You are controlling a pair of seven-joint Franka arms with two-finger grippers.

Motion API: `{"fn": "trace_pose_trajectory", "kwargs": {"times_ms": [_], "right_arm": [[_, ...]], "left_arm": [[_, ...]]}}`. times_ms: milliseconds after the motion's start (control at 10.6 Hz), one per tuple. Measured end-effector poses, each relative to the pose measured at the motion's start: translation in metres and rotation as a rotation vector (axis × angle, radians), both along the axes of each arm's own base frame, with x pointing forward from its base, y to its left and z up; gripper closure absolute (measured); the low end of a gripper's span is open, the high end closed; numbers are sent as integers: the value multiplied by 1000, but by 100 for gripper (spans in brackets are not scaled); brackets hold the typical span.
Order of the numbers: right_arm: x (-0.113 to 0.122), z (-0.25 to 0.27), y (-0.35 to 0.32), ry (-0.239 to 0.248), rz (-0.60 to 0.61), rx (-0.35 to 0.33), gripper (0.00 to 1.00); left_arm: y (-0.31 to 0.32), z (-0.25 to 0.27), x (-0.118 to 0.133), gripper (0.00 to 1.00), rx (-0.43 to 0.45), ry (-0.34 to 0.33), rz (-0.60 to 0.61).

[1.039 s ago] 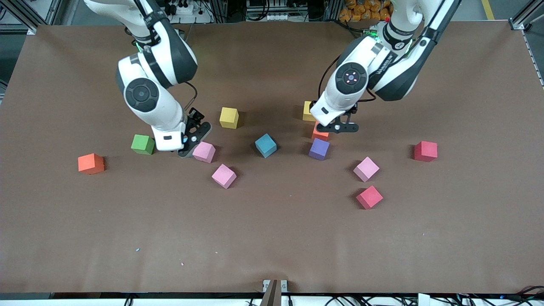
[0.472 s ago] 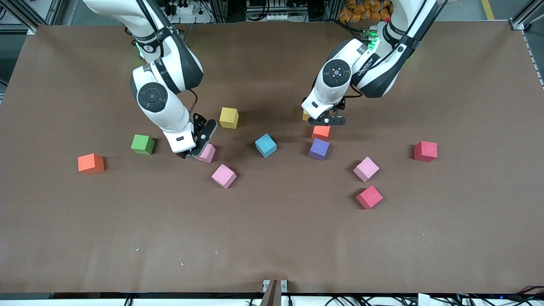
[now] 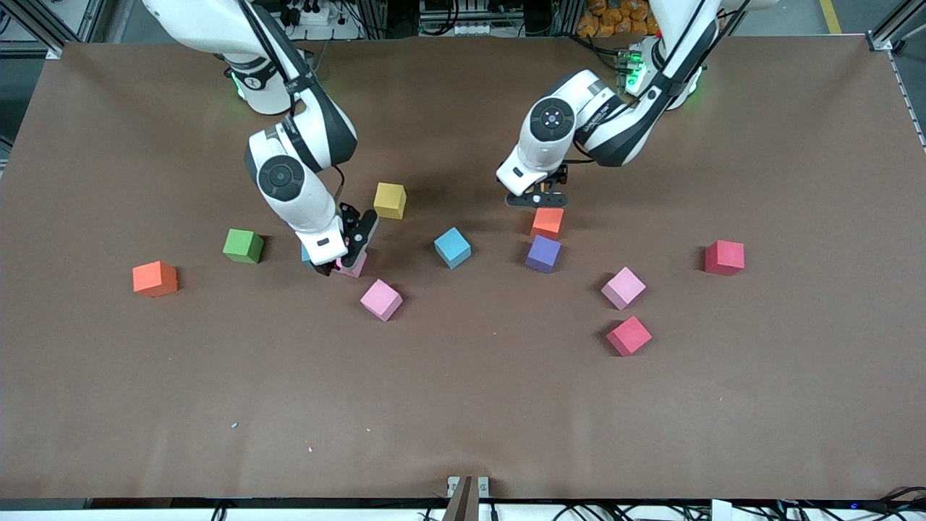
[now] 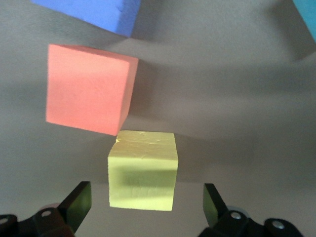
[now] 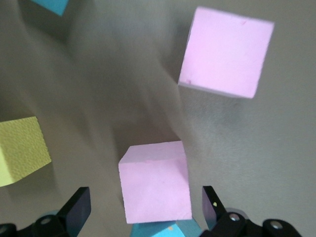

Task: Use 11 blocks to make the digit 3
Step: 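Grasp the pink cube with the right gripper while the left gripper grasps yellow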

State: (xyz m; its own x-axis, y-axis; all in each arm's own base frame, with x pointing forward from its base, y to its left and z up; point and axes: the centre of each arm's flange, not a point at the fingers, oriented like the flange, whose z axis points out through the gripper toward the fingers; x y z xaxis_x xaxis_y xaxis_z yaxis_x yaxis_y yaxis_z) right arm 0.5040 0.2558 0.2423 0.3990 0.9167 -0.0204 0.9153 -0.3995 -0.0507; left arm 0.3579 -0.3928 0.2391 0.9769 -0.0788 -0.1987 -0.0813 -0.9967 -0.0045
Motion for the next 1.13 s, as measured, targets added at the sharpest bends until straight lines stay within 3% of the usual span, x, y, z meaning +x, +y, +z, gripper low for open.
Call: {"fn": "trace_pose_trajectory", "kwargs": {"times_ms": [283, 945, 1134], "right_arm": [[-2, -12, 1, 14, 3, -7, 0], [-1, -40, 1, -1, 3, -3, 0], [-1, -45, 1, 4, 3, -6, 0]], "left_arm": [[-2, -17, -4, 0, 15, -10, -58], [-2, -36, -9, 2, 25, 11, -85], [-2, -37, -10, 28, 26, 13, -86]]}}
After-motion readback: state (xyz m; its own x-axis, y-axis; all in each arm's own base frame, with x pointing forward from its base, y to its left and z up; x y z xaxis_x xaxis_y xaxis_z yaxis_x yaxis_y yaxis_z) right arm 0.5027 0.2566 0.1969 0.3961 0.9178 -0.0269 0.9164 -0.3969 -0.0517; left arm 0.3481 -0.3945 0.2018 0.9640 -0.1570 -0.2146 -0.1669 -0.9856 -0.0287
